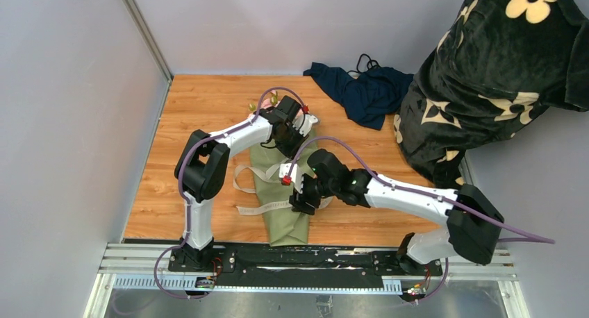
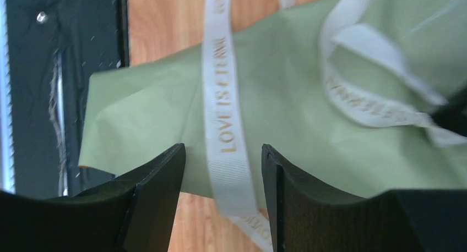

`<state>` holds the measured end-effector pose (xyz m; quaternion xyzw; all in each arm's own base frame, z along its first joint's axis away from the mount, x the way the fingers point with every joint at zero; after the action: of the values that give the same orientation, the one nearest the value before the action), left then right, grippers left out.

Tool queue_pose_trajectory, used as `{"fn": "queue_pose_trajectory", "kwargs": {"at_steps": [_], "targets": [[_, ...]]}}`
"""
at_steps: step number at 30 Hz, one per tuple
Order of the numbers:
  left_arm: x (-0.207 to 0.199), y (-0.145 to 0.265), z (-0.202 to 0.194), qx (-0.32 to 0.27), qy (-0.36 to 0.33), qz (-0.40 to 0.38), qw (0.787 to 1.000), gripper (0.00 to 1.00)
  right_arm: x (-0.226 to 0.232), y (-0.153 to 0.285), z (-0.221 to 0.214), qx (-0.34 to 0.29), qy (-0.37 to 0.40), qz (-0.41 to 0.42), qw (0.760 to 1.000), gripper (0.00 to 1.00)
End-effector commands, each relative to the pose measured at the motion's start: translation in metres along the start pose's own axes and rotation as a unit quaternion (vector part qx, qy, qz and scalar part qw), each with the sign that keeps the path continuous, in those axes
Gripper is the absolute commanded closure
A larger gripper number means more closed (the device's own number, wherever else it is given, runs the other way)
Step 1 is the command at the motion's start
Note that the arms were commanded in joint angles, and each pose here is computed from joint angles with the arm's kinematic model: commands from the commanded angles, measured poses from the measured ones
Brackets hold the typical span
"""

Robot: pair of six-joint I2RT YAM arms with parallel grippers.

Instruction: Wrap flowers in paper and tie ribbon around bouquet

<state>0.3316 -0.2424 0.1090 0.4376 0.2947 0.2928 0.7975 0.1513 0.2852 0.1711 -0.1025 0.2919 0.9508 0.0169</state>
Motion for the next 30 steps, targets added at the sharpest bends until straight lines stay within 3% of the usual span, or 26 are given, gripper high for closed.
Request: {"fn": "queue_pose_trajectory", "kwargs": {"at_steps": [1, 4, 8, 12, 17, 21, 24, 30], "targets": [[0.000, 0.000, 0.004, -0.003, -0.010, 0.010, 1.000, 1.00, 0.022, -0.004, -0.013, 0.020, -0.021, 0.102, 0.994, 0.42], [0.000, 0.002, 0.006, -0.007, -0.012, 0.014, 1.000, 1.00, 0.019, -0.012, -0.026, 0.030, -0.017, 0.086, 0.996, 0.43], [0.001, 0.009, 0.010, -0.013, -0.018, 0.022, 1.000, 1.00, 0.003, -0.018, -0.040, 0.044, -0.055, 0.045, 0.996, 0.77], [0.002, 0.017, 0.015, -0.023, -0.026, 0.031, 0.999, 1.00, -0.012, -0.022, -0.048, 0.033, -0.091, 0.025, 0.995, 0.98], [0.002, 0.023, 0.019, -0.033, -0.032, 0.039, 0.998, 1.00, -0.037, -0.032, -0.047, -0.004, -0.171, -0.008, 0.985, 1.00], [0.000, 0.034, 0.027, -0.047, -0.026, 0.042, 0.998, 1.00, -0.056, -0.035, -0.059, -0.016, -0.283, -0.067, 0.956, 1.00], [-0.005, 0.058, 0.036, -0.068, -0.024, 0.049, 0.996, 1.00, -0.062, -0.039, -0.070, -0.030, -0.336, -0.102, 0.936, 1.00], [-0.032, 0.117, 0.039, -0.120, -0.067, 0.007, 0.990, 1.00, -0.069, -0.060, -0.074, -0.032, -0.374, -0.082, 0.923, 1.00]]}}
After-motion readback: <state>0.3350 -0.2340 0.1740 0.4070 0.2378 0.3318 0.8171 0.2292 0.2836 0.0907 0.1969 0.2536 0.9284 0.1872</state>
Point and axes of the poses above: each gripper's point midway between its finger pads, its own y axis back along the fingers, its own x axis along the line the jaws close on, z = x × y, the point moved 7 cm from there along y, back along the fingers, and after that the axes turned 10 degrees about y, right-handed, at the moved point
